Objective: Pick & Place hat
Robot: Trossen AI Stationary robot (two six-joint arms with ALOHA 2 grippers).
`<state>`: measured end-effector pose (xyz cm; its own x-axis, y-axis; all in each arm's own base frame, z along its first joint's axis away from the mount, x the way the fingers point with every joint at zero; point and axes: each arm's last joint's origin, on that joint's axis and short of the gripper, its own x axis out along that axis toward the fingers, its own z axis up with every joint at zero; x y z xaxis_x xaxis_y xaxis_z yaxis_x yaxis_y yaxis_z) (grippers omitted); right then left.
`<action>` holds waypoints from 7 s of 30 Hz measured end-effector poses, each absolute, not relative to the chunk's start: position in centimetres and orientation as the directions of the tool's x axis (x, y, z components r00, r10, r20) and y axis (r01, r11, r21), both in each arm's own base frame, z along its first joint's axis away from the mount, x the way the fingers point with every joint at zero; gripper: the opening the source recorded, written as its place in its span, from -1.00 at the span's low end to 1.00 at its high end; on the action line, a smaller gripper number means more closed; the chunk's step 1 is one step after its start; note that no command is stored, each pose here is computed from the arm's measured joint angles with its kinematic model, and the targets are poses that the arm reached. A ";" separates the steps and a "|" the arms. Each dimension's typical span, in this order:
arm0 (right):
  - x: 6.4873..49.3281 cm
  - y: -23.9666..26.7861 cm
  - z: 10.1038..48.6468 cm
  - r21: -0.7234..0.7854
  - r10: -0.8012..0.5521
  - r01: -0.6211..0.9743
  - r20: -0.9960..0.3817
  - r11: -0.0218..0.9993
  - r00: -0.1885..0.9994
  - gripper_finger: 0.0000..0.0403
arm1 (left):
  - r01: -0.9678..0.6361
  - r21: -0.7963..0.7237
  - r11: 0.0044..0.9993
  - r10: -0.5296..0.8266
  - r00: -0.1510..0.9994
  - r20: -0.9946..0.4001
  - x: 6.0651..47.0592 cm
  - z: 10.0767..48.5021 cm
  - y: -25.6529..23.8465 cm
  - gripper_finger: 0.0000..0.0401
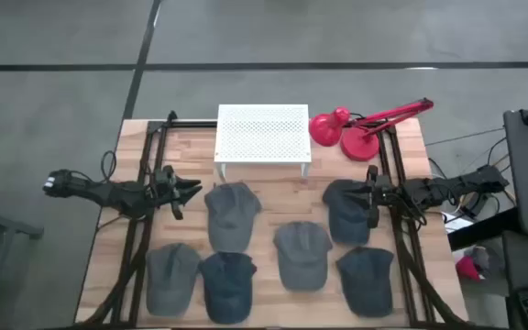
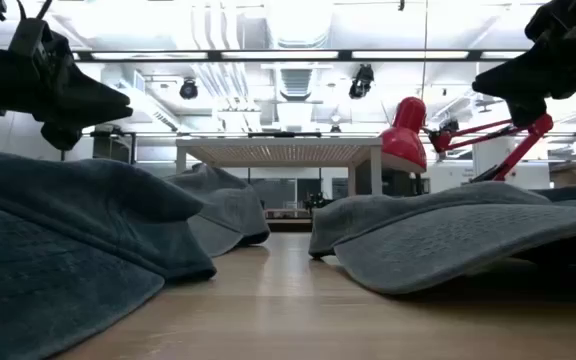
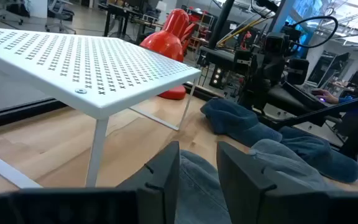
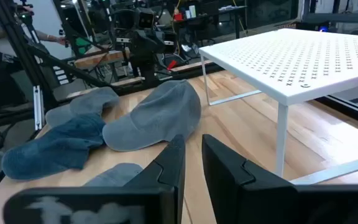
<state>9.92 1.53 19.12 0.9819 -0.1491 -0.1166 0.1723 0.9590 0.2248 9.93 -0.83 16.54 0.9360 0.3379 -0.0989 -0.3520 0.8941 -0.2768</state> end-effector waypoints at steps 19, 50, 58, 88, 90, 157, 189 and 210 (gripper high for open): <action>9.9 1.5 19.1 0.225 -0.150 0.173 -0.116 0.959 0.982 -0.74 | -0.352 -0.277 0.894 0.338 0.936 -0.099 9.9 16.5 -0.8 -0.46; 9.9 1.5 19.2 -0.084 -0.159 0.150 -0.112 0.985 0.981 -0.74 | -0.352 -0.277 0.894 0.338 0.936 -0.099 9.9 16.5 -0.8 -0.46; 9.9 1.5 19.2 -0.155 -0.159 0.141 -0.112 0.978 0.981 -0.74 | -0.351 -0.278 0.894 0.338 0.936 -0.097 9.9 16.6 -0.8 -0.46; 9.9 1.4 21.2 0.696 -0.184 0.085 0.068 0.713 0.981 -0.74 | -0.368 -0.285 0.885 0.359 0.930 -0.082 9.9 16.6 -0.8 -0.46; 9.9 1.4 21.2 0.708 -0.184 0.082 0.068 0.701 0.981 -0.74 | -0.367 -0.297 0.882 0.359 0.930 -0.081 9.9 16.6 -0.8 -0.46; 15.3 2.4 19.9 0.042 -0.200 0.990 -0.977 0.134 0.069 0.47 | -0.358 -0.390 0.849 0.358 0.931 -0.074 9.9 16.8 -0.8 -0.46; 15.7 -0.2 16.0 0.160 -0.223 0.980 -0.958 0.115 0.182 -0.90 | -0.355 -0.414 0.838 0.358 0.931 -0.074 9.9 16.8 -0.8 -0.46; 20.1 -0.3 37.7 0.376 -0.279 0.836 -0.819 0.399 0.501 -0.96 | -0.354 -0.432 0.830 0.358 0.931 -0.074 9.9 16.8 -0.8 -0.46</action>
<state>20.08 -0.32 37.73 0.5014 -0.2794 -0.8188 0.8362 0.3994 0.3758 9.94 -0.78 16.81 0.9307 0.3581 -0.0741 -0.3536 0.8296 -0.4322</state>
